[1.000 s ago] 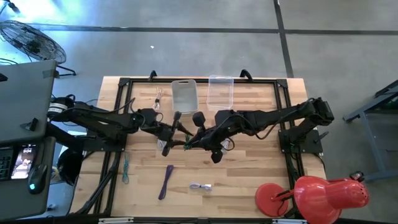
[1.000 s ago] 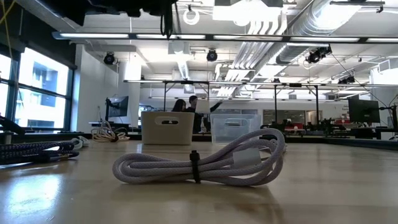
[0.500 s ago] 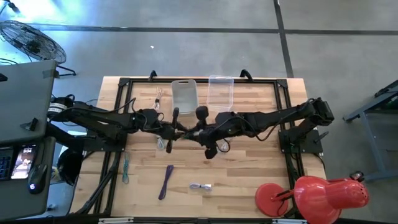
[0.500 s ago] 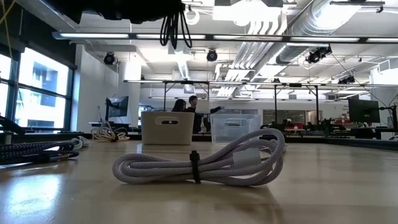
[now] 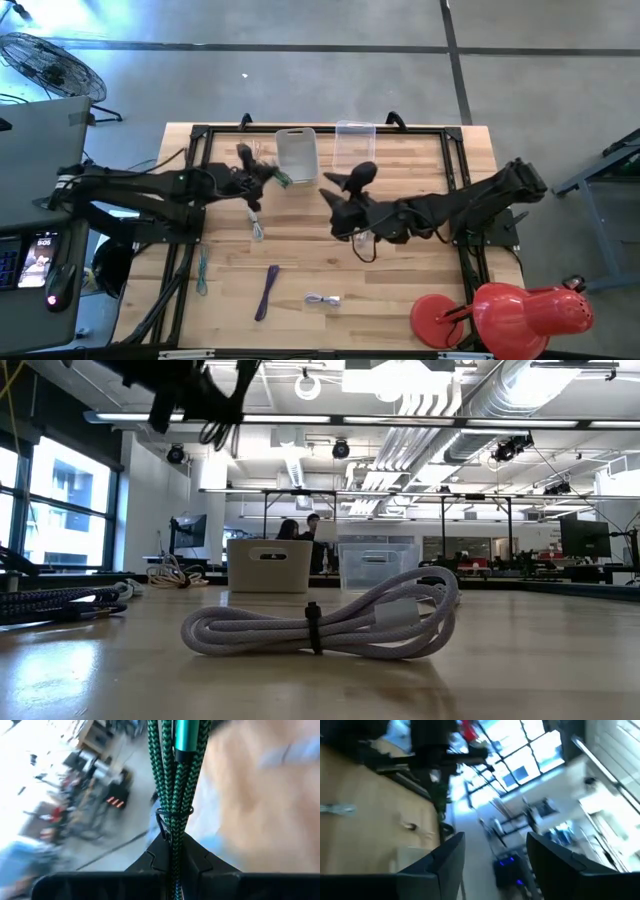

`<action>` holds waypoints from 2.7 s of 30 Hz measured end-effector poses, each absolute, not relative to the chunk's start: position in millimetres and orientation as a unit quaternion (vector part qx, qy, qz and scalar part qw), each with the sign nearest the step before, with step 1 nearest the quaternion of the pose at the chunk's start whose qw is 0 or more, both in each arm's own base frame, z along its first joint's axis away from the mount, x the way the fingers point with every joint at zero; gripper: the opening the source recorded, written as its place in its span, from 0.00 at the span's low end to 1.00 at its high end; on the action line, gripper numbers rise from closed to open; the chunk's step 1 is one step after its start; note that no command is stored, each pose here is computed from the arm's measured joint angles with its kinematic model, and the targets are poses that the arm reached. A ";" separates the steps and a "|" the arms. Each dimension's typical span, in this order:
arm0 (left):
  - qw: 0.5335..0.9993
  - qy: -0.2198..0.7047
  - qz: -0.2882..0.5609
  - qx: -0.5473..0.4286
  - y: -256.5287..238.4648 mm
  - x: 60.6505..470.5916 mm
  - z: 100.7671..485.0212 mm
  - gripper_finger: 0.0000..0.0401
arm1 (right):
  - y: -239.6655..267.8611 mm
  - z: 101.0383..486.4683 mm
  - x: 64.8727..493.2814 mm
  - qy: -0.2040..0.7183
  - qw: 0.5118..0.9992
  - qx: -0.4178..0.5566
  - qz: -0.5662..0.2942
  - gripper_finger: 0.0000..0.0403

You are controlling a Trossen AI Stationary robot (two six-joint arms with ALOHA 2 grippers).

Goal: Pick & Place USB Port
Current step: Put the green charger cable into the grey bin

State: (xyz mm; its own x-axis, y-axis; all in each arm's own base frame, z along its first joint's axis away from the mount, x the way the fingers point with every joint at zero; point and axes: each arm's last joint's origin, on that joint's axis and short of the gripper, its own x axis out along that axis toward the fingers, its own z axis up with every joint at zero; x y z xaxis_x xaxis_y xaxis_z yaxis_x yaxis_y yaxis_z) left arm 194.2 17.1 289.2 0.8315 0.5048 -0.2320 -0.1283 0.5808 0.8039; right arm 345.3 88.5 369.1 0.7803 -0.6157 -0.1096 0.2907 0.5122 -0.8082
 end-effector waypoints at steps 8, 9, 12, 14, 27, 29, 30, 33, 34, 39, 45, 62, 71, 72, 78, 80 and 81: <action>0.696 0.373 0.121 0.601 59.7 183.9 273.8 0.03 | 78.1 367.5 334.8 0.231 0.840 -0.389 -0.298 0.50; 0.685 0.380 0.110 0.612 64.1 185.1 271.6 0.03 | 76.0 367.2 333.5 0.234 0.842 -0.381 -0.301 0.50; 0.660 0.404 0.094 0.627 79.0 188.9 270.1 0.03 | 70.3 362.8 332.2 0.249 0.843 -0.364 -0.307 0.50; 0.662 0.410 0.080 0.622 88.5 193.1 273.3 0.03 | 67.4 359.2 331.6 0.258 0.846 -0.354 -0.304 0.50; 0.612 0.503 -0.066 0.607 141.4 235.0 281.8 0.03 | 57.0 353.9 331.4 0.275 0.860 -0.327 -0.277 0.50; 0.588 0.519 -0.084 0.615 146.3 242.8 275.6 0.03 | 57.1 353.8 331.4 0.275 0.861 -0.327 -0.276 0.50; 0.580 0.525 -0.091 0.616 148.6 246.3 272.3 0.03 | 57.3 353.7 331.4 0.275 0.862 -0.325 -0.276 0.50; 0.569 0.535 -0.113 0.615 154.8 256.9 261.0 0.03 | 57.1 352.2 330.6 0.280 0.862 -0.322 -0.275 0.50; 0.568 0.537 -0.116 0.613 156.7 260.3 257.5 0.03 | 57.0 351.5 330.2 0.283 0.861 -0.322 -0.274 0.50; 0.557 0.551 -0.113 0.611 167.1 276.6 237.5 0.03 | 52.9 349.1 329.4 0.291 0.861 -0.308 -0.282 0.50; 0.553 0.555 -0.118 0.610 172.4 285.3 223.0 0.05 | 46.2 346.5 329.5 0.301 0.864 -0.291 -0.279 0.50; 0.565 0.579 -0.027 0.587 177.3 288.4 227.2 0.06 | 34.3 344.5 330.6 0.313 0.865 -0.278 -0.278 0.50; 0.496 0.603 -0.048 0.623 164.3 293.2 227.3 0.06 | 34.5 344.1 330.4 0.314 0.865 -0.279 -0.276 0.50; 0.495 0.602 -0.049 0.624 164.0 293.3 227.3 0.06 | 34.6 344.0 330.5 0.314 0.866 -0.277 -0.273 0.50; 0.521 0.605 0.014 0.603 163.7 296.6 230.7 0.08 | 35.6 342.7 330.6 0.316 0.875 -0.266 -0.253 0.50; 0.530 0.605 0.035 0.594 164.3 297.0 231.9 0.11 | 35.5 342.5 330.5 0.317 0.874 -0.266 -0.254 0.50; 0.533 0.605 0.038 0.590 164.3 296.9 231.8 0.12 | 35.5 342.5 330.5 0.317 0.874 -0.266 -0.254 0.50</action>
State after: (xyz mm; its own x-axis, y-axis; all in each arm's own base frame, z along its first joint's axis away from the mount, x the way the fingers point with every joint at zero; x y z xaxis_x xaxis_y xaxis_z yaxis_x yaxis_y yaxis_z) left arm 296.9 164.3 231.8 0.2649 0.7546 -0.6004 0.6746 0.2999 0.6745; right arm 330.5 35.5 342.5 0.6700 -0.6124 -0.4196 0.2749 0.7297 -0.6261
